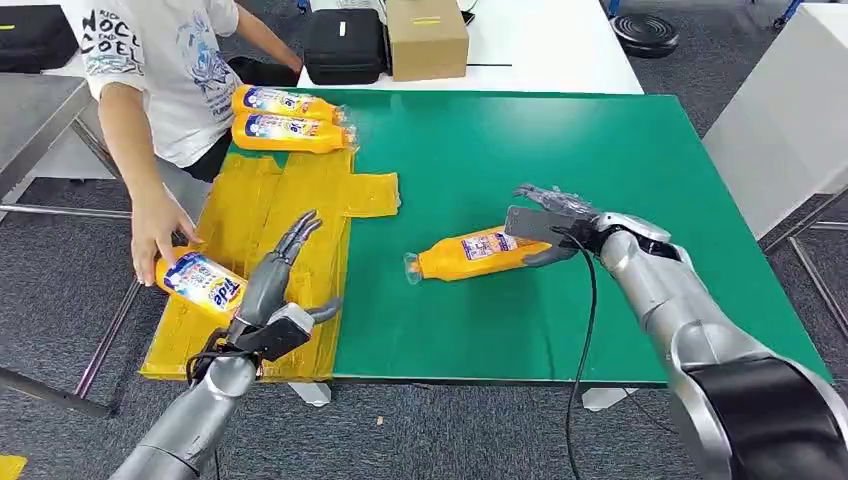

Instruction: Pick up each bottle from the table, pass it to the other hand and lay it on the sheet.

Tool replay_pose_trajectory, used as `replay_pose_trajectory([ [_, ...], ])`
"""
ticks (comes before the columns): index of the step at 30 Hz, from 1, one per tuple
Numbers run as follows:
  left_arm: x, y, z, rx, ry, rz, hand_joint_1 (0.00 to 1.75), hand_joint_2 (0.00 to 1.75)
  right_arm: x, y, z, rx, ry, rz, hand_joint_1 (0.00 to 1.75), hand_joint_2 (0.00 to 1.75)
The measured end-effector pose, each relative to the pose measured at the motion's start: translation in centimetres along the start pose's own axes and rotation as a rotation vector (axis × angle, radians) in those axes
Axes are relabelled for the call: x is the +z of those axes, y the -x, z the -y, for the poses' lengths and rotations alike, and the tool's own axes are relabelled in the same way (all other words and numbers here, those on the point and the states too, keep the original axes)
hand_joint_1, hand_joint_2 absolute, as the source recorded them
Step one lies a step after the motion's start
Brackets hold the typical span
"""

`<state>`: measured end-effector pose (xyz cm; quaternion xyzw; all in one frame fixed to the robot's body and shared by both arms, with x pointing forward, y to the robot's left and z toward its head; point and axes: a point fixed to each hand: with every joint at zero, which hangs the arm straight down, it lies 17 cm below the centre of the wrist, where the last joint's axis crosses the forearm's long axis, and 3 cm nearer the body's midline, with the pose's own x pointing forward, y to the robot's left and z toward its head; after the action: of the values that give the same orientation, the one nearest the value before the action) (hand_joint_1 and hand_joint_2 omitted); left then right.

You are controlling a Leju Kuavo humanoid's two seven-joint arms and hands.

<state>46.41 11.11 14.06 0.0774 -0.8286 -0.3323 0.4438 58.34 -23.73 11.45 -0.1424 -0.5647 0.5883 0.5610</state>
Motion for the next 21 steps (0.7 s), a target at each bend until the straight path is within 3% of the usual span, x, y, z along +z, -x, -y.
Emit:
replay_pose_trajectory([
  [21,-0.3,-0.5,0.9,0.006,0.043,0.016,0.00,1.75,0.1,-1.6,-4.0,-0.016,-0.186,0.048,0.00,1.75],
])
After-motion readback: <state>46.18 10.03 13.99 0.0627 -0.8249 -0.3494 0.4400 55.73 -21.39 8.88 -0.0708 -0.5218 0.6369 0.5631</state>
